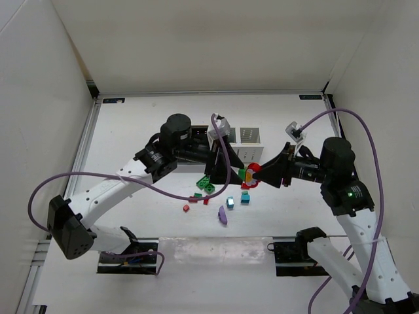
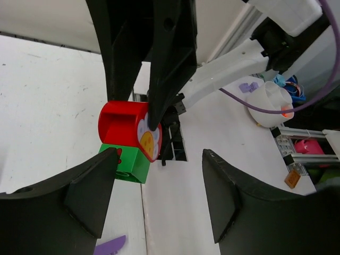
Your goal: Sort the legos into containers by color
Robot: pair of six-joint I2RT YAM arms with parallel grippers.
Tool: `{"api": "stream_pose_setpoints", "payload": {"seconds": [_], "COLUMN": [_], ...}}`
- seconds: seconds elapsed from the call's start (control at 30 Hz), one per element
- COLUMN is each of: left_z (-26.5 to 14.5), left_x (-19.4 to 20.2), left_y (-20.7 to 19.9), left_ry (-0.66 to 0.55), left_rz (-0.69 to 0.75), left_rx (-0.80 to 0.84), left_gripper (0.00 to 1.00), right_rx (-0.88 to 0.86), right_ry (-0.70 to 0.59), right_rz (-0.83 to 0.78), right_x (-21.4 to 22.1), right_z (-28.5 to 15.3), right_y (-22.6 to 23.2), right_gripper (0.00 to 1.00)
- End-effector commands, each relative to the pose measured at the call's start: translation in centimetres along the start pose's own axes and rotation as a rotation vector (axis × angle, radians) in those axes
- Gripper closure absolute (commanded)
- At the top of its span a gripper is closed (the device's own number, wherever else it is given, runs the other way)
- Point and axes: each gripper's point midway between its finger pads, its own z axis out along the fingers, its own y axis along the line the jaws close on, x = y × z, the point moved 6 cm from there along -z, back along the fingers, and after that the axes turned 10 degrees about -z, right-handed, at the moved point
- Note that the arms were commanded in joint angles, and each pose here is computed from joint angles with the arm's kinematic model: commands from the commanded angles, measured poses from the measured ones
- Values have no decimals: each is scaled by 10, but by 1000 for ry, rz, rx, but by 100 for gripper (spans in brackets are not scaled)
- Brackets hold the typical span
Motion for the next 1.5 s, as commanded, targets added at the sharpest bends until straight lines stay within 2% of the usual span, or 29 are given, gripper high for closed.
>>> {"api": "stream_pose_setpoints", "payload": {"seconds": [0.0,0.3,0.4,0.73,0.8,0.87,0.9,0.93,1.03,1.07,1.2,1.3,1.47], "left_z": [-9,-3,-2,0,0,0,0,0,-1,-2,-7,-16,-42], "left_x": [-1,-3,-5,-8,-10,-11,-11,-11,-11,-10,-8,-8,-9], "left_y": [-21,-16,-15,-8,-10,-9,-9,-11,-10,-10,-6,0,31], "left_ry": [0,19,17,8,6,1,0,-1,-2,-2,-11,-36,-80], "left_rz": [61,34,28,-2,2,4,7,7,13,12,10,2,-94], "left_rx": [82,82,76,22,27,23,22,20,14,14,-39,-100,-301], "left_gripper": [25,21,19,34,38,48,54,64,79,88,94,94,94], "right_rx": [-67,-158,-121,-73,-78,-83,-85,-87,-72,-63,-8,37,126], "right_ry": [-80,-88,-98,-125,-110,-90,-91,-92,-98,-101,-105,-105,-124], "right_rz": [-89,-143,-143,-160,-153,-137,-140,-143,-149,-154,-152,-123,-81], "right_x": [-26,-33,-35,-43,-40,-38,-38,-39,-40,-40,-41,-37,-34], "right_z": [-4,-4,-4,-4,-2,2,2,3,3,2,-6,-14,-29], "right_y": [16,37,34,26,25,22,22,22,21,21,14,7,-6], "right_gripper": [100,100,100,100,100,100,100,100,100,100,100,100,100]}}
